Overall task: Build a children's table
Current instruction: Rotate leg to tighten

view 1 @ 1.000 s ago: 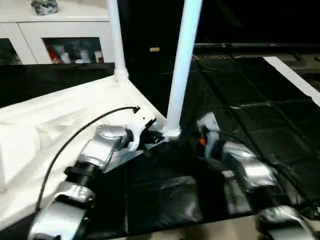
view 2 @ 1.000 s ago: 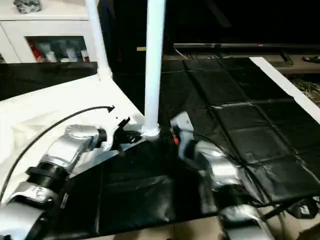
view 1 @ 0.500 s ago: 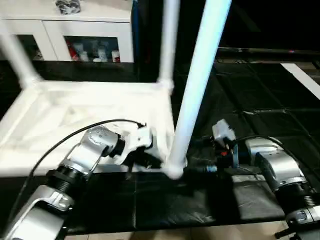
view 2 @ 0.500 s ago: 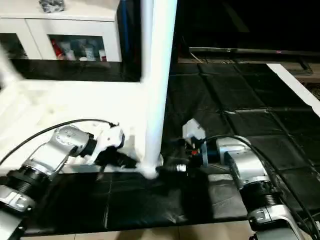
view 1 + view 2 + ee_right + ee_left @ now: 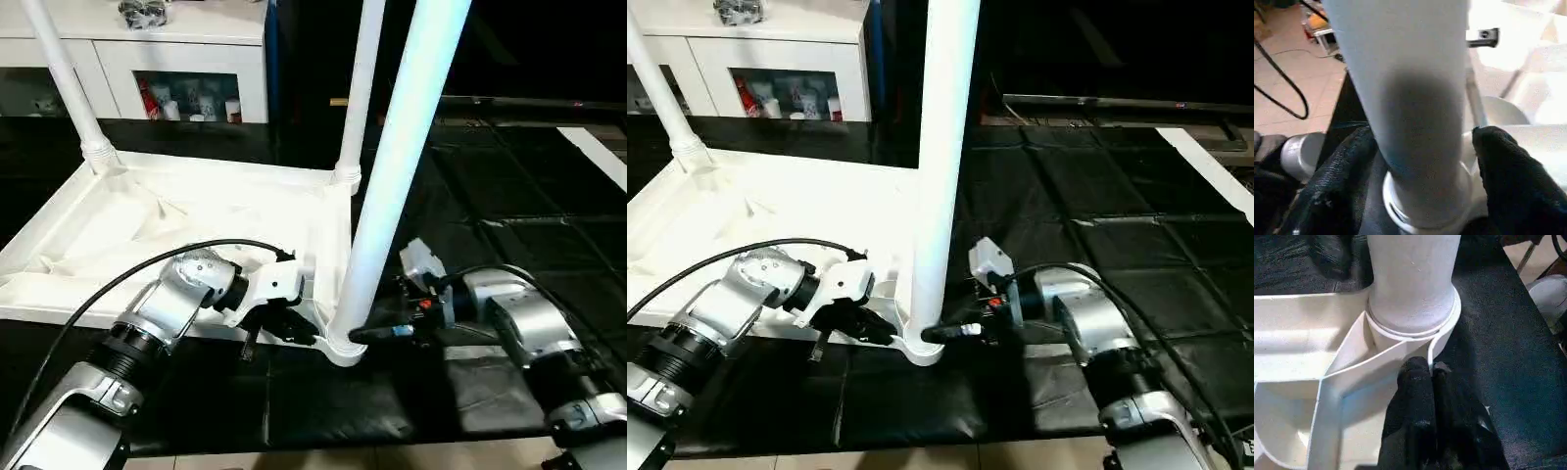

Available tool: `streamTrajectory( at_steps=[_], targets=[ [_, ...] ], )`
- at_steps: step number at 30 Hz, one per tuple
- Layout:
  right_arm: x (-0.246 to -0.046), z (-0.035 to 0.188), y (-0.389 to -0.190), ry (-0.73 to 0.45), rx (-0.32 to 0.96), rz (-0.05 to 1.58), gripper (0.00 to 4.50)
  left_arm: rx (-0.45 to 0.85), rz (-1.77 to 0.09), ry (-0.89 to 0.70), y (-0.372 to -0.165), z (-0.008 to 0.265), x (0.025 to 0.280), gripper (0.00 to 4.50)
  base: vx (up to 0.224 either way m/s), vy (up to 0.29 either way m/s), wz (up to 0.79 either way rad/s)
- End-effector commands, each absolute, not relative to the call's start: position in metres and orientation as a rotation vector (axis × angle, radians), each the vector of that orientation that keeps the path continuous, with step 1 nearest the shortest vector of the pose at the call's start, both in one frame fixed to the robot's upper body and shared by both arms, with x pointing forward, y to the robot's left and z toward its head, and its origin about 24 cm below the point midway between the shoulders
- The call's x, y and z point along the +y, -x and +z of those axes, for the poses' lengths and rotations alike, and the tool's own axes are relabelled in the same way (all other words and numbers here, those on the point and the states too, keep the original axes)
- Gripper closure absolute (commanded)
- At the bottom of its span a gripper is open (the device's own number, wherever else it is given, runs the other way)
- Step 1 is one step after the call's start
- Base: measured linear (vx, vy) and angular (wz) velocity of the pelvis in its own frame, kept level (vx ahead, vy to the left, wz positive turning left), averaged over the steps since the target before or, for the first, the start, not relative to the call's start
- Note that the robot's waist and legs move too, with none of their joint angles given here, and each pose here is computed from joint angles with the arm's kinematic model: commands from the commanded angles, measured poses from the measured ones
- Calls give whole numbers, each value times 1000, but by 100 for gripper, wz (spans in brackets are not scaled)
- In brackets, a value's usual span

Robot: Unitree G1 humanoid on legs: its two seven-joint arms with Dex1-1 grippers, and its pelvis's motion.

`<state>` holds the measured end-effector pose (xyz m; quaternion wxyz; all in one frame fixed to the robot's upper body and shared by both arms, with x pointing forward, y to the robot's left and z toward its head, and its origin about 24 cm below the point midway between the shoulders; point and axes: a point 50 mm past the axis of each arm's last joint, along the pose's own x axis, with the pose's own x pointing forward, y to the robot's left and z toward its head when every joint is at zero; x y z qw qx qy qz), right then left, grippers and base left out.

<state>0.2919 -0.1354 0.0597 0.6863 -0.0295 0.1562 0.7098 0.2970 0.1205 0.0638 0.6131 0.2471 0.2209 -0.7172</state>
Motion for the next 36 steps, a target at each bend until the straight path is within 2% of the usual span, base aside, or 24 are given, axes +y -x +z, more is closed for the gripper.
streamTrajectory(
  at_steps=[1, 6, 7, 11, 27, 30, 36],
  targets=[
    [-135, 62, -294, 71, 353, 1603, 156, 531, -1743, -616, -290, 59, 109, 450, 0, 0, 0],
    [-131, 60, -297, 55, 358, 1609, 191, 530, -1743, -617, -289, 59, 108, 450, 0, 0, 0],
    [-130, 60, -297, 53, 359, 1610, 218, 530, -1743, -617, -289, 58, 108, 450, 0, 0, 0],
    [-128, 60, -297, 39, 364, 1627, 239, 532, -1742, -617, -288, 58, 108, 450, 0, 0, 0],
    [-120, 52, -284, -6, 383, 1668, 244, 534, -1633, -547, -295, 54, 107, 450, 0, 0, 0],
    [-115, 44, -281, -63, 396, 1568, 244, 536, -1558, -484, -300, 54, 104, 450, 0, 0, 0],
    [-96, 27, -286, -73, 434, 1295, 247, 512, -1343, -346, -315, 54, 90, 450, 0, 0, 0]
  ],
)
